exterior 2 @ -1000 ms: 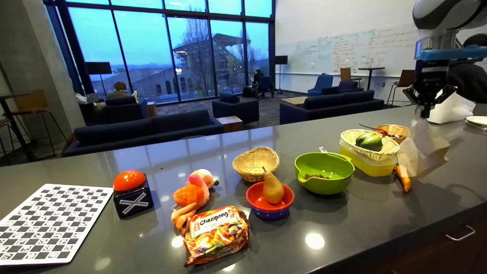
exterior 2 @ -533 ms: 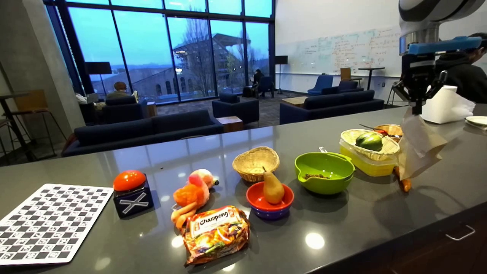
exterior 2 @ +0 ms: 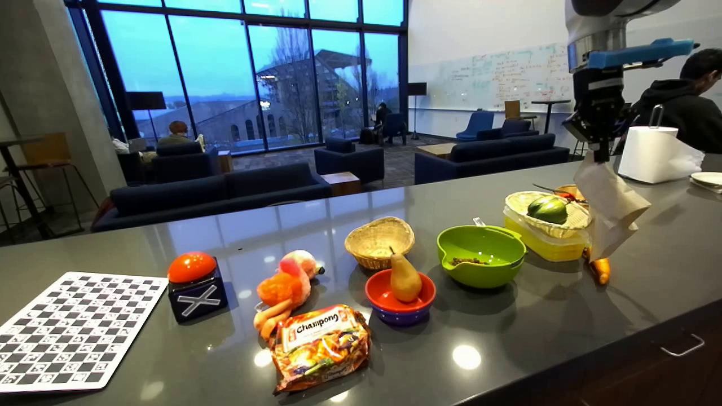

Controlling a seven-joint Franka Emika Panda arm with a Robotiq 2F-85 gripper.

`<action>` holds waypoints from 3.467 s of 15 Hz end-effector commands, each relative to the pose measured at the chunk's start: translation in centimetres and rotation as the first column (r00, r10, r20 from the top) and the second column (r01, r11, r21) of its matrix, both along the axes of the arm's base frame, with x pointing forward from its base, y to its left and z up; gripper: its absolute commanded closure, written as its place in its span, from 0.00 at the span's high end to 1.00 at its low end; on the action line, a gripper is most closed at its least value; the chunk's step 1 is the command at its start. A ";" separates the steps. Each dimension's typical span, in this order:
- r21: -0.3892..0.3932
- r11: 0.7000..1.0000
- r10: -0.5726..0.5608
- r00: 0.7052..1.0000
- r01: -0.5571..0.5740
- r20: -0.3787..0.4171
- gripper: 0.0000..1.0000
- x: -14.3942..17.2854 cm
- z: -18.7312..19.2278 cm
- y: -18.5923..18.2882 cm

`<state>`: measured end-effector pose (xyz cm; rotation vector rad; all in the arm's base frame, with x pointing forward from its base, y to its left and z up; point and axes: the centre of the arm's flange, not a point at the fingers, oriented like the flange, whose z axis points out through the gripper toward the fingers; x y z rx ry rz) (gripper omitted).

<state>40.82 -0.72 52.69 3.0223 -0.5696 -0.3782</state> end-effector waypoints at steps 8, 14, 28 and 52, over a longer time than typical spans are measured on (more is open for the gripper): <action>0.023 0.989 0.145 0.988 -0.144 -0.058 0.00 0.0 -0.3 4.1; 0.051 0.977 0.210 0.976 -0.207 -0.058 0.00 -0.6 -0.8 6.6; 0.117 0.909 0.405 0.914 -0.399 -0.024 0.00 -2.1 -2.4 11.8; 0.266 0.813 0.521 0.851 -0.517 0.061 0.00 -0.5 -2.3 16.1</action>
